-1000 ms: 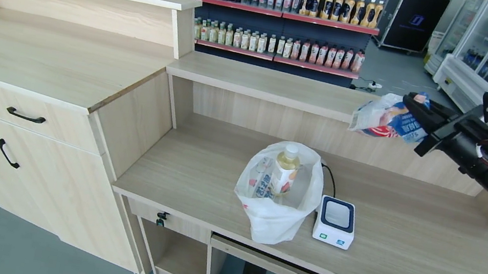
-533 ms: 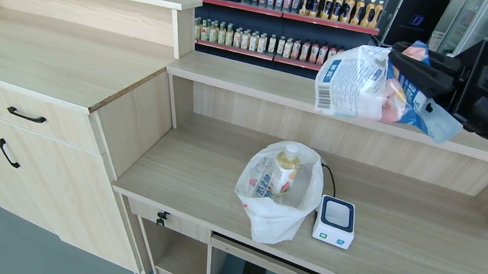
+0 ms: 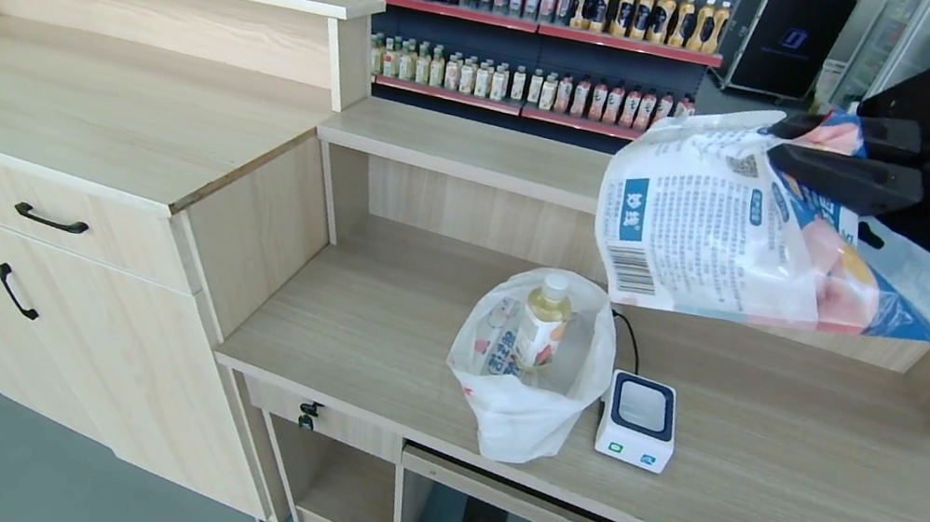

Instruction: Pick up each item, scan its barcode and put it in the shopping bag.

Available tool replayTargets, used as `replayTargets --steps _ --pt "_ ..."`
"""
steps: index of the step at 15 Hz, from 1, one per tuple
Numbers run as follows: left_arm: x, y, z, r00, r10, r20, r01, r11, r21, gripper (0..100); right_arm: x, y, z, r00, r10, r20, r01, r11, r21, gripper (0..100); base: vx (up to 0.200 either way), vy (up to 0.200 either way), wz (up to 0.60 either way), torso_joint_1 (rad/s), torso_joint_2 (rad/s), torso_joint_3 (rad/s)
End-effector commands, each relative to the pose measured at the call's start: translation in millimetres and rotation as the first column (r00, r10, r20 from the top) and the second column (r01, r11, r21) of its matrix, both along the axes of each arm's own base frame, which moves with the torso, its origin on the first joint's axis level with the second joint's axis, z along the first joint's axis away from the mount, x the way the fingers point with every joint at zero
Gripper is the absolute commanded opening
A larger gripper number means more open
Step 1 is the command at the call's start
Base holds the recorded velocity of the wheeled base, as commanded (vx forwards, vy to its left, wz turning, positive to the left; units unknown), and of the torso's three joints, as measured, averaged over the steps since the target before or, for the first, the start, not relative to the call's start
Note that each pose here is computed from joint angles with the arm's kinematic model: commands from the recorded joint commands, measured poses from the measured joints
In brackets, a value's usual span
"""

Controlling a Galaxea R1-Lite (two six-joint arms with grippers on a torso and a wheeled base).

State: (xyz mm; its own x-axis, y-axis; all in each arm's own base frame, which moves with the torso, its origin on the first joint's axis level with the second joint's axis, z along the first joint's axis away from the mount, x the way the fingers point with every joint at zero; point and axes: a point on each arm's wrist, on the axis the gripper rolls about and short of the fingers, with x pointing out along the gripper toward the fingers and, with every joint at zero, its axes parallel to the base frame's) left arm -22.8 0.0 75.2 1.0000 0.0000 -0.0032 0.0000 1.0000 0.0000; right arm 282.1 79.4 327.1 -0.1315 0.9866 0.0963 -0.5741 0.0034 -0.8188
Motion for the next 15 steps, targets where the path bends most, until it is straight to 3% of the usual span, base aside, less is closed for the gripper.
replayTargets --steps 1,10,15 --pt "0 0.0 0.0 1.000 0.000 0.000 0.000 1.000 0.000 100 -5 11 17 0.998 0.048 0.031 -0.048 0.999 0.005 0 0.000 0.000 0.00 0.000 0.00 0.000" --pt "0 0.0 0.0 1.000 0.000 0.000 0.000 1.000 0.000 100 -35 38 38 0.977 0.214 -0.013 -0.215 0.975 -0.064 0 0.000 0.000 0.00 0.000 0.00 0.000" --pt "0 0.0 0.0 1.000 0.000 0.000 0.000 1.000 0.000 100 -65 25 52 0.970 0.210 -0.119 -0.220 0.972 -0.078 0 0.000 0.000 0.00 0.000 0.00 0.000"
